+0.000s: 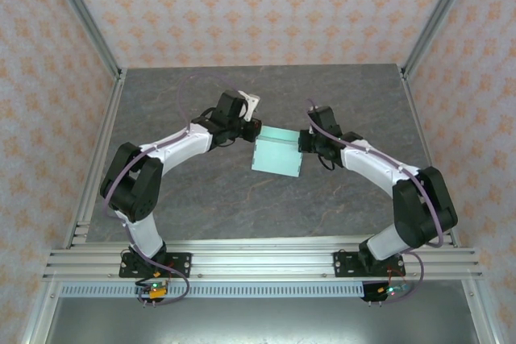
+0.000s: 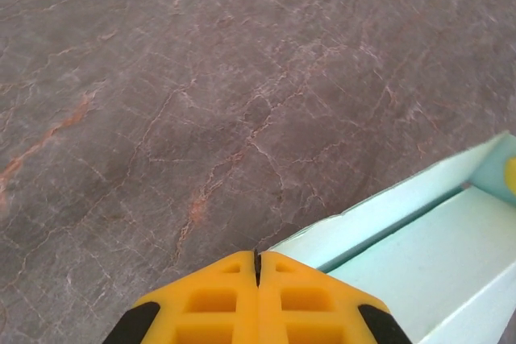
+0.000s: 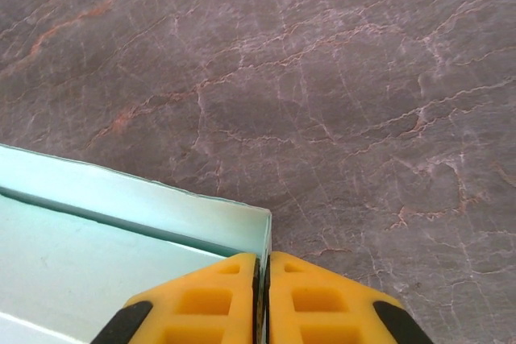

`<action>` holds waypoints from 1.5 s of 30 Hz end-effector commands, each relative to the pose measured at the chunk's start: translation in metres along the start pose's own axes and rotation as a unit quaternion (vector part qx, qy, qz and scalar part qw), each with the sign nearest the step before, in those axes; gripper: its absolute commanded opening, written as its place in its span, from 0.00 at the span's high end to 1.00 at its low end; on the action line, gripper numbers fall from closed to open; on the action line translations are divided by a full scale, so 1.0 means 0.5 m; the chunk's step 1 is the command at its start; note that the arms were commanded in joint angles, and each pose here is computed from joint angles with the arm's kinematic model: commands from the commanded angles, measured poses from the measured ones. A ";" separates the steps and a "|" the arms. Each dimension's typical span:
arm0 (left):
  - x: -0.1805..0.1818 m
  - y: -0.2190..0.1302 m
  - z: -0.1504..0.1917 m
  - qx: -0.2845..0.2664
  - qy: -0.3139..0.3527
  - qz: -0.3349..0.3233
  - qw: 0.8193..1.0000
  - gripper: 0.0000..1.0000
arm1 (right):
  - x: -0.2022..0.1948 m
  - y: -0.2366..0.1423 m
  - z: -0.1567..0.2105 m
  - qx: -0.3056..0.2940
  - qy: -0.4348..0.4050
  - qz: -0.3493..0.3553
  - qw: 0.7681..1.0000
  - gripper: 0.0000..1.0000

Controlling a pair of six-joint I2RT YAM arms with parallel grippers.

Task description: Fold the paper box

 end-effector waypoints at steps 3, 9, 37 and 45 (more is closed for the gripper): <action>-0.062 -0.011 0.009 -0.022 -0.055 0.020 0.998 0.96 | 0.047 -0.014 -0.034 -0.075 0.012 -0.002 0.997 0.89; -0.059 -0.022 0.016 -0.036 -0.101 0.009 0.994 0.94 | 0.066 -0.018 -0.032 -0.083 -0.005 0.013 0.996 0.88; -0.086 -0.067 0.035 -0.118 -0.092 0.013 0.989 0.94 | 0.075 -0.049 -0.008 -0.144 -0.024 -0.022 0.989 0.82; -0.081 -0.088 0.035 -0.148 -0.069 0.006 0.987 0.95 | 0.067 -0.062 0.012 -0.150 -0.022 -0.026 0.988 0.78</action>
Point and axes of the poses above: each hand's point on the last joint's axis, 136 mm out from that joint toward the fingers, its own y axis out along the fingers, its own x axis along the line the jaws close on, z = x × y, the point moved 8 cm from there along -y, back along the fingers, and after that the axes turned 13 degrees about -y, right-handed, at the moved point
